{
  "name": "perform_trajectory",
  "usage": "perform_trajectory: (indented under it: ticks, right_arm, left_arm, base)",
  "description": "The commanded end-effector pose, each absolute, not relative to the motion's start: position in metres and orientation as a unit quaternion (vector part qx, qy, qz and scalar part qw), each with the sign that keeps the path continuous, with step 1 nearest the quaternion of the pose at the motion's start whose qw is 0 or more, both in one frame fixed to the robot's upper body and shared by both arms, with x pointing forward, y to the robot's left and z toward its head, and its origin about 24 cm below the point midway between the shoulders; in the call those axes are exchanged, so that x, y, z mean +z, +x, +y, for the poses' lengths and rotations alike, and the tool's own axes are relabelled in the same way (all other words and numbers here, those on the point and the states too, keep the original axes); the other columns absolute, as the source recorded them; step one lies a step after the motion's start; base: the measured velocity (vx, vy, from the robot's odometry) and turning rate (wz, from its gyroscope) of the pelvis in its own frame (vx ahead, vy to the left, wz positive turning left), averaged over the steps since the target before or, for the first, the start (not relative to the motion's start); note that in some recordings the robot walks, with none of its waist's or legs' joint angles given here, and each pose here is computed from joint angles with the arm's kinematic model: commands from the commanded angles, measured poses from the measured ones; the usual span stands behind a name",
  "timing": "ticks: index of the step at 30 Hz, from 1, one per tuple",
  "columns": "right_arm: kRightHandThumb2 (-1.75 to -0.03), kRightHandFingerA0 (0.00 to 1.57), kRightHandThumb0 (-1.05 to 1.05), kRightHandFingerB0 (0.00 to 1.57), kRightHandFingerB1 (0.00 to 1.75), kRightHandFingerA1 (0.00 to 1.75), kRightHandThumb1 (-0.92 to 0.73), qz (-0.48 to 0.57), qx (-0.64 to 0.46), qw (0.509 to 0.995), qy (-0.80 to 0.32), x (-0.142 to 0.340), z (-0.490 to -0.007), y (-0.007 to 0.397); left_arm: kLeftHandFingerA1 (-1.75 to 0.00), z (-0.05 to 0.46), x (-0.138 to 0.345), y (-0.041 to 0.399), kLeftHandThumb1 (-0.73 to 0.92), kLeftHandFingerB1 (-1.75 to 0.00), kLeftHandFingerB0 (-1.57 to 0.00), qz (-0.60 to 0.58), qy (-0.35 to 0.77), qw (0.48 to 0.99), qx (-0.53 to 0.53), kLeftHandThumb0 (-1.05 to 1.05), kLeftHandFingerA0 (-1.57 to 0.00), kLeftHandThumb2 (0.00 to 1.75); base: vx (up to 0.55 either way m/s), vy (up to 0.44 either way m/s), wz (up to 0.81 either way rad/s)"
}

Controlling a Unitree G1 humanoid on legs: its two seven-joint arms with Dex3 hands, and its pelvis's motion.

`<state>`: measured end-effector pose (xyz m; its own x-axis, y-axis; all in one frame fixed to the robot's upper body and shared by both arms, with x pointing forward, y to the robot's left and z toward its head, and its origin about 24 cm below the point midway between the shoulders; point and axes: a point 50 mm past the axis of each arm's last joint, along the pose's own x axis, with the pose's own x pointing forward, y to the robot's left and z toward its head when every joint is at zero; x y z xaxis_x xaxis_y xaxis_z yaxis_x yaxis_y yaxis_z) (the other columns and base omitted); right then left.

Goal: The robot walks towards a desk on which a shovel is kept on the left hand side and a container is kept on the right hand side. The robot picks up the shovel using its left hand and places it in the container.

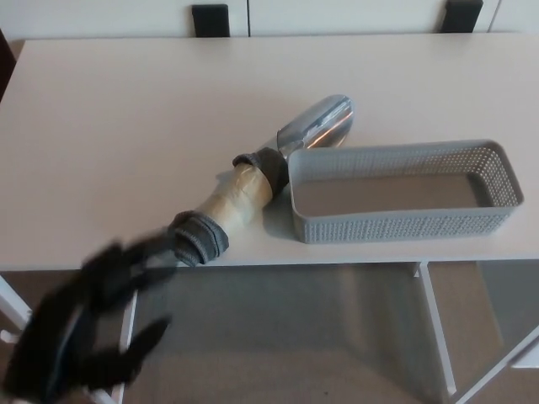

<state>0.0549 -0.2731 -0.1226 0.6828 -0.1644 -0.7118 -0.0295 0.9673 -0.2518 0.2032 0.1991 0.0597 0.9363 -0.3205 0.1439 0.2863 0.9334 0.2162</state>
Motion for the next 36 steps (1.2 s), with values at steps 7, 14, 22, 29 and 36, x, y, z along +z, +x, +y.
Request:
perform_trajectory:
  ticks: [7, 14, 22, 29, 36]
  right_arm:
    - [-0.56, 0.52, -0.49, 0.36, 0.37, 0.43, -0.54, 0.42, 0.043, 0.886, -0.191, -0.116, -0.288, 0.052]
    - [-0.56, 0.5, -0.51, 0.35, 0.36, 0.43, -0.54, 0.422, 0.047, 0.885, -0.189, -0.119, -0.286, 0.052]
    - [-0.56, 0.48, -0.51, 0.35, 0.36, 0.41, -0.54, 0.416, 0.047, 0.887, -0.193, -0.117, -0.287, 0.059]
    - [-0.56, 0.51, -0.52, 0.35, 0.36, 0.43, -0.54, 0.415, 0.052, 0.887, -0.194, -0.118, -0.286, 0.06]
    - [-0.56, 0.48, -0.51, 0.33, 0.35, 0.43, -0.55, 0.412, 0.06, 0.889, -0.189, -0.115, -0.285, 0.062]
  left_arm:
    - [-0.35, 0.133, 0.273, 0.222, 0.56, -0.3, -0.27, -0.48, 0.253, 0.836, -0.081, -0.7, -0.27, 0.57]
    - [-0.33, 0.13, 0.234, 0.26, 0.46, -0.31, -0.11, -0.346, 0.378, 0.857, -0.063, -0.72, -0.05, 0.78]
    - [-0.11, 0.127, 0.172, 0.309, 0.48, -0.19, -0.07, -0.192, 0.515, 0.833, -0.055, -0.75, 0.0, 0.84]
    - [0.0, 0.132, 0.139, 0.325, 0.46, -0.11, -0.07, -0.11, 0.548, 0.828, -0.049, -0.75, 0.0, 0.79]
    - [0.0, 0.141, 0.121, 0.328, 0.42, -0.07, -0.03, -0.067, 0.573, 0.816, -0.03, -0.68, 0.0, 0.74]
  base:
    - [0.0, 0.0, 0.0]
    - [0.0, 0.0, 0.0]
    - [0.0, 0.0, 0.0]
    - [0.0, 0.0, 0.0]
    - [0.0, 0.0, 0.0]
